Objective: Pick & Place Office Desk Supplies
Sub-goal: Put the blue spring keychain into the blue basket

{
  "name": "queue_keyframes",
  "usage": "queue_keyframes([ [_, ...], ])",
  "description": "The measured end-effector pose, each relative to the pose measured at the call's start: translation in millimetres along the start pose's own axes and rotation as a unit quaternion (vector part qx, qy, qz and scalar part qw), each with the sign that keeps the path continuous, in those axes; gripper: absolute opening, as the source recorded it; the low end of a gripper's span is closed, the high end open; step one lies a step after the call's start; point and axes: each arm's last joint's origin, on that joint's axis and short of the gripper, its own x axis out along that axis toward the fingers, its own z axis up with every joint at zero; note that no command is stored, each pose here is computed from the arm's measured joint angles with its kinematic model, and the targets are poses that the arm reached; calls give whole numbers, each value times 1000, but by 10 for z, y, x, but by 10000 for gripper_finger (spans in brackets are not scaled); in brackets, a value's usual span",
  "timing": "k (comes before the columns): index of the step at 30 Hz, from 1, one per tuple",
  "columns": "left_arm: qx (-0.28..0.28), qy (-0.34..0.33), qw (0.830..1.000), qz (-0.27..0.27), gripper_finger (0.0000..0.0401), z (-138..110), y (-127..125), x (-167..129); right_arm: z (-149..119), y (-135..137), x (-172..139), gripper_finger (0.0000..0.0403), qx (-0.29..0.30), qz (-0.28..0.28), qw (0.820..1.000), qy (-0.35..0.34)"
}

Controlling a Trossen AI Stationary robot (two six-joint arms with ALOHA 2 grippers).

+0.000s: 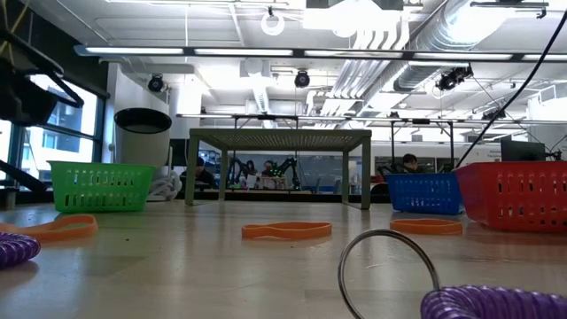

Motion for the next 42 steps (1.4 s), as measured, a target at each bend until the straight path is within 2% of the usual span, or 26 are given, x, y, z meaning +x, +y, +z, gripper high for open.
queue_keyframes([
  [5, -2, -1, 1000, 2, 245, -1, 11, 58, 11, 98, -17, 127, -5, 15, 1000, 1],
  [10, -2, 4, 1000, 23, 209, -16, 0, 145, -7, 196, -38, 127, -13, 32, 999, 15],
  [13, -2, 3, 1000, 31, 172, -22, -9, 192, -25, 244, -49, 127, -18, 41, 999, 27],
  [18, -5, -1, 1000, 29, 86, -23, -18, 212, -30, 272, -56, 127, -7, 46, 998, 32],
  [23, -20, -60, 998, 7, 14, -14, -31, 201, -36, 309, -66, 127, 12, 52, 998, 38],
  [27, -5, -64, 998, 12, 10, -21, -117, 39, -48, 308, -67, 127, 26, 48, 998, 45],
  [29, 8, -99, 995, 26, 10, 2, -140, -82, -46, 307, -68, 127, 26, 47, 998, 45],
  [31, 24, -124, 992, -20, 9, -16, -296, -257, -49, 308, -68, 127, 28, 47, 997, 46],
  [34, 65, -188, 978, -65, 9, 4, -459, -465, -50, 301, -68, 127, 26, 32, 998, 48],
  [36, 83, -245, 960, -107, 8, 31, -584, -589, -45, 285, -69, 127, 25, -5, 999, 49],
  [39, 110, -343, 921, -147, 8, 100, -720, -711, -4, 242, -71, 127, 29, -77, 996, 35],
  [42, 136, -422, 879, -175, 8, 181, -882, -778, 27, 181, -69, 127, 57, -132, 989, 19],
])
